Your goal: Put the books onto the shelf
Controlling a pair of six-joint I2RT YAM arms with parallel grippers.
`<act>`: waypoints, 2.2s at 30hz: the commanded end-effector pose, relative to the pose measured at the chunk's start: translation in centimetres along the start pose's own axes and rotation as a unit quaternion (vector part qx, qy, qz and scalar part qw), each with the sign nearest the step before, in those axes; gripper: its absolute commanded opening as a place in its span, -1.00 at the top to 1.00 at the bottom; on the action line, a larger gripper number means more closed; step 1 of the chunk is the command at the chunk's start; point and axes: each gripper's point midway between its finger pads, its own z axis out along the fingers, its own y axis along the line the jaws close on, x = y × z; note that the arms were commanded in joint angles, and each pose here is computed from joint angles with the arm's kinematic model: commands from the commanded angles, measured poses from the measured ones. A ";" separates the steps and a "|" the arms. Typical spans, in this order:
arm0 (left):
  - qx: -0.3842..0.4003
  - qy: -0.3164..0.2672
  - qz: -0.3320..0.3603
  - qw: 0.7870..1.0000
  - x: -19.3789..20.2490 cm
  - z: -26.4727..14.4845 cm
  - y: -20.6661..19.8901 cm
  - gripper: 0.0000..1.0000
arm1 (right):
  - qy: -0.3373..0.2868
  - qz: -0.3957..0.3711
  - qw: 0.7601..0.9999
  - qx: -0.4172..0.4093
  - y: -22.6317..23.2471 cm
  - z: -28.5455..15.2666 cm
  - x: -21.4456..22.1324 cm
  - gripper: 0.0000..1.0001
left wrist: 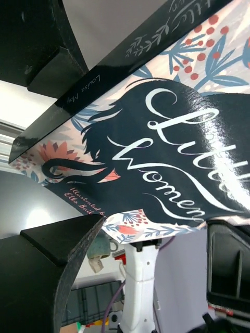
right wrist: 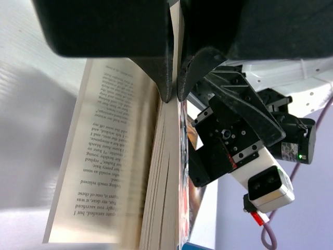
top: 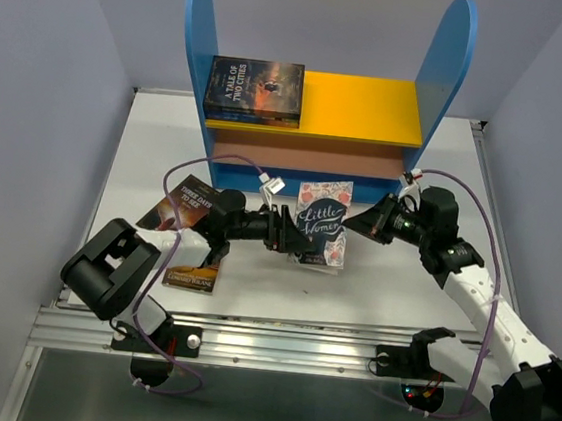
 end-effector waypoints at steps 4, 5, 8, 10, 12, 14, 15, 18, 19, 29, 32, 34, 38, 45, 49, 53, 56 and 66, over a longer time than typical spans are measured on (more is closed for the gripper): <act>0.064 -0.048 0.089 0.993 -3.4 -1.0 -5.7 -0.29 | -0.004 -0.040 0.995 -0.093 4.5 -0.6 -0.9 0.99; 0.061 -0.052 0.093 0.992 -3.7 -1.1 -5.8 -0.13 | -0.006 -0.042 0.995 -0.091 4.4 -0.5 -1.0 0.99; 0.049 -0.057 0.102 0.992 -4.1 -1.3 -6.0 0.41 | -0.012 -0.055 0.995 -0.088 4.3 -0.4 -1.3 0.99; 0.029 -0.062 0.099 0.993 -4.5 -1.3 -5.6 0.90 | -0.013 -0.068 0.994 -0.087 4.4 -0.2 -1.6 0.99; 0.021 -0.066 0.098 0.993 -4.7 -1.3 -5.4 1.00 | -0.008 -0.073 0.994 -0.079 4.2 -0.2 -1.7 0.99; 0.020 -0.080 0.107 0.991 -5.4 -1.5 -6.0 1.00 | -0.031 -0.097 0.993 -0.060 4.3 -0.2 -2.9 0.99; 0.014 -0.090 0.108 0.990 -5.8 -1.6 -6.0 1.00 | -0.037 -0.098 0.993 -0.046 4.0 -0.4 -3.2 0.95; -0.005 -0.128 0.122 0.984 -7.7 -2.3 -6.9 1.00 | -0.089 -0.125 0.988 0.005 3.6 -1.2 -5.5 -0.32; -0.002 -0.146 0.135 0.980 -8.8 -2.7 -8.2 1.00 | -0.107 -0.136 0.985 0.015 3.9 -1.7 -6.4 -0.79; 0.012 -0.269 0.225 0.936 -16.0 -6.0 -16.6 1.00 | -0.204 -0.146 0.959 0.130 1.1 -4.4 -9.5 -1.00; 0.000 -0.305 0.244 0.921 -19.4 -6.1 -18.5 1.00 | -0.206 -0.147 0.958 0.136 0.8 -4.4 -9.6 -1.00; -0.012 -0.337 0.239 0.911 -22.3 -5.9 -19.5 1.00 | -0.206 -0.148 0.958 0.136 0.7 -4.4 -9.6 -1.00; -0.024 -0.394 0.208 0.895 -27.0 -5.7 -20.9 1.00 | -0.201 -0.147 0.959 0.133 0.7 -4.4 -9.2 -1.00; -0.061 -0.546 0.062 0.833 -33.9 -8.6 -20.2 1.00 | -0.198 -0.143 0.962 0.123 1.1 -4.4 -9.0 -1.00; -0.066 -0.596 -0.032 0.799 -34.9 -10.2 -18.7 1.00 | -0.203 -0.145 0.961 0.119 1.4 -4.7 -9.1 -1.00; -0.069 -0.626 -0.087 0.772 -34.5 -10.9 -17.2 1.00 | -0.201 -0.145 0.962 0.114 1.6 -4.7 -9.0 -1.00; -0.074 -0.647 -0.127 0.749 -34.1 -11.3 -16.6 1.00 | -0.198 -0.143 0.963 0.111 1.7 -4.7 -8.8 -1.00; -0.110 -0.691 -0.251 0.669 -33.0 -11.4 -13.5 1.00 | -0.195 -0.140 0.965 0.101 2.2 -4.7 -8.6 -1.00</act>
